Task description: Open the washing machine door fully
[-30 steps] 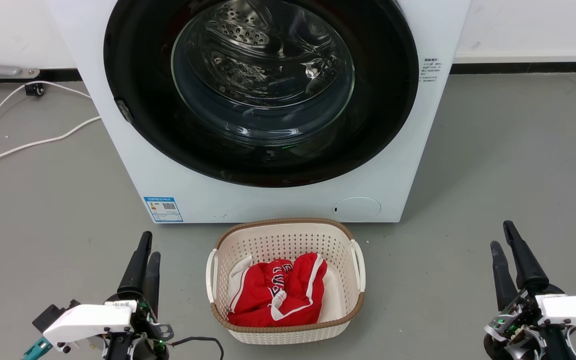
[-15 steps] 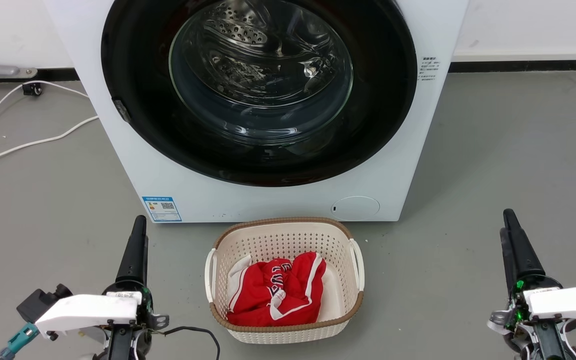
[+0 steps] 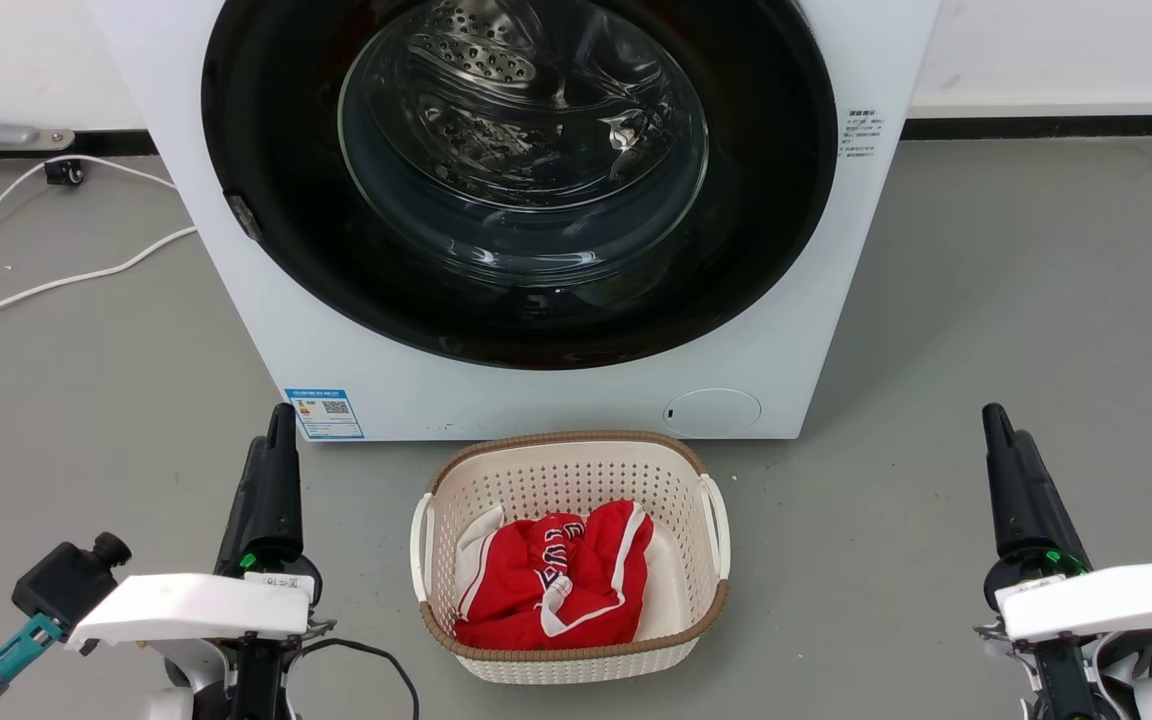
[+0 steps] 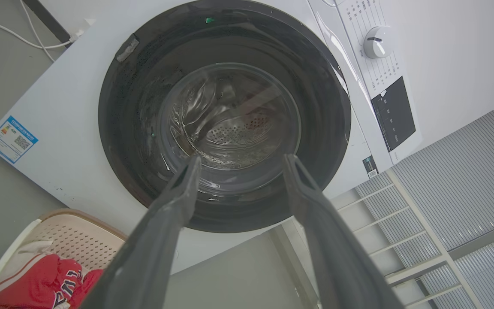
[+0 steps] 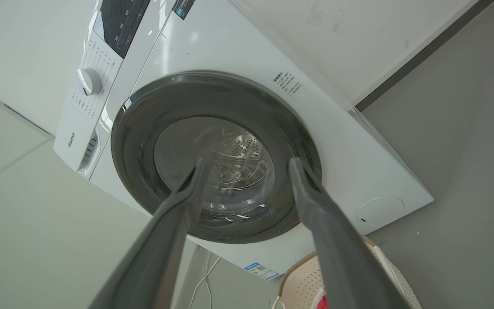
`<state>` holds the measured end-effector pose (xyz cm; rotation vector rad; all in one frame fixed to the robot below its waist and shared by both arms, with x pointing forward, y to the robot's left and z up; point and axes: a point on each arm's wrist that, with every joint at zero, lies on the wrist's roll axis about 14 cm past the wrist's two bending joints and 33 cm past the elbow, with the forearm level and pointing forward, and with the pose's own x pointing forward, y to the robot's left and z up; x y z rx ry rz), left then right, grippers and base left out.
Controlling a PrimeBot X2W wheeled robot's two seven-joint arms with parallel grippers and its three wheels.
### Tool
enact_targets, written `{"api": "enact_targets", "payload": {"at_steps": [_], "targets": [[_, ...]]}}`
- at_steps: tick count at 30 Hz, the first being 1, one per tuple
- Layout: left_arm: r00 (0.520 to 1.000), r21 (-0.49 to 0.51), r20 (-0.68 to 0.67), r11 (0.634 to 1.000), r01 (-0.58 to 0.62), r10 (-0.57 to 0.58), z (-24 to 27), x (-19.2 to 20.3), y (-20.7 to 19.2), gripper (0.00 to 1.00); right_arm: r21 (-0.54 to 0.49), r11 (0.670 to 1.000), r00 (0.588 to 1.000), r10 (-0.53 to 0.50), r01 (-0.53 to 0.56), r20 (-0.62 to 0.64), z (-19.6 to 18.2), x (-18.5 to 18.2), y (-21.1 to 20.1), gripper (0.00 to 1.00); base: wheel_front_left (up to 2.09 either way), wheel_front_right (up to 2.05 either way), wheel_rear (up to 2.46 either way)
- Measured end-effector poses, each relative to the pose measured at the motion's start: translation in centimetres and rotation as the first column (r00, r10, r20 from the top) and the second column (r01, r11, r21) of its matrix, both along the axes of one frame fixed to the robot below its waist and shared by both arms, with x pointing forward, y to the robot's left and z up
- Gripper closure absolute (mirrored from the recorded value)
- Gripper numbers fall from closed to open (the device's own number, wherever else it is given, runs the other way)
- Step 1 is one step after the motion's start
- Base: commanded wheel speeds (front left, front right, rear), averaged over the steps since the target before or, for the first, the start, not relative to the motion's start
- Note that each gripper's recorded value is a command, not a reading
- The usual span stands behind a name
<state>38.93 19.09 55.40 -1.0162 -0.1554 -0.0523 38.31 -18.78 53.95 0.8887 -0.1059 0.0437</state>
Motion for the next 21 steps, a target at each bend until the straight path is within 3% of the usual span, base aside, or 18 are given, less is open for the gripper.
{"api": "enact_targets", "payload": {"at_steps": [10,21], "targets": [[0.999,0.232,0.032,0.972,-0.028,0.021,0.81,-0.47,-0.20,0.00,-0.238,0.971,1.000,0.000,0.003,0.013,0.12,-0.39,0.63,0.00,0.00,0.00,0.00],[0.998,0.432,0.058,0.900,-0.053,0.031,1.10,-0.77,-0.44,0.00,-0.404,0.915,1.000,0.003,0.009,0.030,0.41,-0.51,0.99,0.00,0.00,0.00,0.00]]}}
